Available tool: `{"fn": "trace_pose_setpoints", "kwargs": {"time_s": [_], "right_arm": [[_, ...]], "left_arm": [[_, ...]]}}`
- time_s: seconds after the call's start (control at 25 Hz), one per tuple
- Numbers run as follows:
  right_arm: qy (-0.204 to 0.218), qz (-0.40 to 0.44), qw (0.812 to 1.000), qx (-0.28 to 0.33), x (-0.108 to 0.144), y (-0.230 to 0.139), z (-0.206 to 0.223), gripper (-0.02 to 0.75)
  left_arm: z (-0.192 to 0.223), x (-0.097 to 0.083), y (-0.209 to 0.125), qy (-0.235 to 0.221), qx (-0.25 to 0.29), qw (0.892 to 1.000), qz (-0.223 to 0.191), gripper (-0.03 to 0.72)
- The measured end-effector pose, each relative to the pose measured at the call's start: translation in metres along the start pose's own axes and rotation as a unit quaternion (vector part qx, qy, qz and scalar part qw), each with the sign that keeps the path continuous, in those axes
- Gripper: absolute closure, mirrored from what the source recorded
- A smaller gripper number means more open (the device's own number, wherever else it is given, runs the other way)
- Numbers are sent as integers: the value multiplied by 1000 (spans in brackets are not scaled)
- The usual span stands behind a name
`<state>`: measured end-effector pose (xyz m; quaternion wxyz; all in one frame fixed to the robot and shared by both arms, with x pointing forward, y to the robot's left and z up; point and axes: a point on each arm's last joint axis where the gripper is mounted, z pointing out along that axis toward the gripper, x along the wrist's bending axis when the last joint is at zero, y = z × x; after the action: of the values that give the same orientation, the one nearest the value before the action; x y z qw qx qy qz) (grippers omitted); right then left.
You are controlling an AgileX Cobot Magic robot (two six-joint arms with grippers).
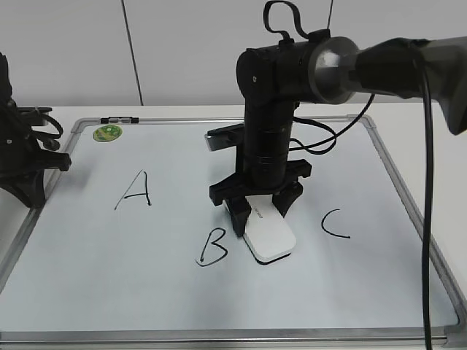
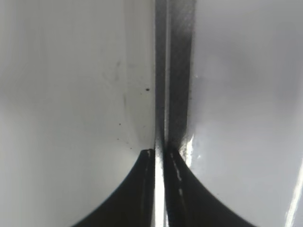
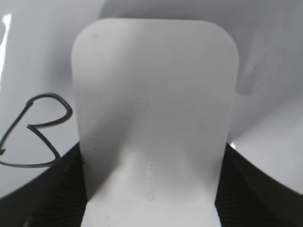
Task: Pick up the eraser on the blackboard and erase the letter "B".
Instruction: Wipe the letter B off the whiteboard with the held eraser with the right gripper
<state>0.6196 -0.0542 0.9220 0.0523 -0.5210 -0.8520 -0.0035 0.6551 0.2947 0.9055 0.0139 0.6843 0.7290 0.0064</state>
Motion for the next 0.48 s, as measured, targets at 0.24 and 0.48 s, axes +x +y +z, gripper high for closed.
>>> {"fn": "trace_pose_setpoints", "kwargs": {"time_s": [0.24, 0.48], "right_arm": [[1, 0, 1000, 0, 0, 0, 0, 218], [4, 1, 1000, 1, 1, 0, 0, 218]], "left_arm": [[0, 0, 0, 0, 0, 1000, 0, 662], [0, 0, 0, 0, 0, 1000, 0, 662]]}}
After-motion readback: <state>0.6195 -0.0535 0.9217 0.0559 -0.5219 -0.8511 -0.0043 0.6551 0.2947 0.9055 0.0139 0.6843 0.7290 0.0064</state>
